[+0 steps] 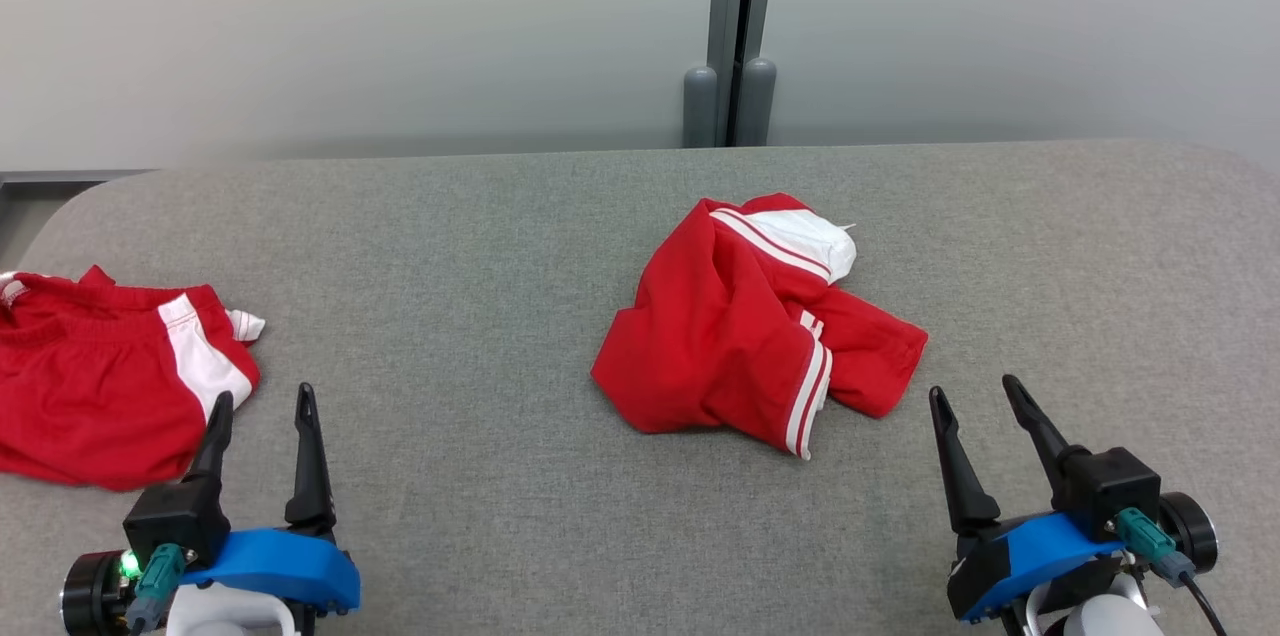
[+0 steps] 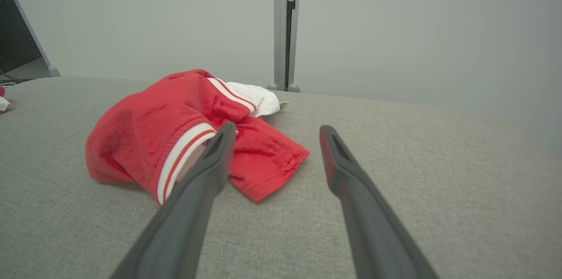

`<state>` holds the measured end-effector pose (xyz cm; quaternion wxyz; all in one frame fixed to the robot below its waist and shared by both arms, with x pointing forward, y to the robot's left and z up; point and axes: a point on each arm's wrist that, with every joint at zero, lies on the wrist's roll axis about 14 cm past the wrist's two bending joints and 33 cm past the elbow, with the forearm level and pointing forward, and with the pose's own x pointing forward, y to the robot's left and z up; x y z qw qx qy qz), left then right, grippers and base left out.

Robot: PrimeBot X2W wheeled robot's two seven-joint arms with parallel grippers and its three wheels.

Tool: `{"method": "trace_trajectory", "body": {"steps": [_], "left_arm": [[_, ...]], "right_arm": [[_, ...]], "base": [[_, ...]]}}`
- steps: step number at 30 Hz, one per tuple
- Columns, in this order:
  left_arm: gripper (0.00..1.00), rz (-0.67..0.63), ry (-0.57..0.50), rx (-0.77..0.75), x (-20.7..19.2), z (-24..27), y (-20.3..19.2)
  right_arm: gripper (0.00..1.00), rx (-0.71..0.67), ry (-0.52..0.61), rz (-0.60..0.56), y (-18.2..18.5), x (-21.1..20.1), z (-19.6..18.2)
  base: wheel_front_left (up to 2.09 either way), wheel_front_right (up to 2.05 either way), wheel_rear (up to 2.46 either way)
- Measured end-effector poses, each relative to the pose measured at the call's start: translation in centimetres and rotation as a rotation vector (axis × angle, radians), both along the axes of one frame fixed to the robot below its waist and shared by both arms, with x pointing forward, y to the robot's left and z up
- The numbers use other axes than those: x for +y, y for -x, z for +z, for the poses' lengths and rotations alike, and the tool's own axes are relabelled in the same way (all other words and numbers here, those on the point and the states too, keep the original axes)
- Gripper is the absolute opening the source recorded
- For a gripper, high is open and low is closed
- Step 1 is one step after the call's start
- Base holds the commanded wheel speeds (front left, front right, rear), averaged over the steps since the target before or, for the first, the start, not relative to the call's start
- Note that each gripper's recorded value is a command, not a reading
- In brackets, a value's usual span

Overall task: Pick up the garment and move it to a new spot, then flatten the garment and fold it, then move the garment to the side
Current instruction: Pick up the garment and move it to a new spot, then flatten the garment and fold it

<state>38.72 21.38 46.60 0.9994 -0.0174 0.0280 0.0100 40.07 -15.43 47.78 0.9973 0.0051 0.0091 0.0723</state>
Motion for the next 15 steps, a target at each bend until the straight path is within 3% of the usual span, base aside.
{"method": "trace_trajectory", "body": {"steps": [15], "left_arm": [[1.00,-0.036,0.001,0.040,-1.1,-1.2,1.3]], "right_arm": [[1.00,0.036,0.004,-0.023,1.7,-0.8,-1.0]], "base": [[0.00,0.00,0.00]]}}
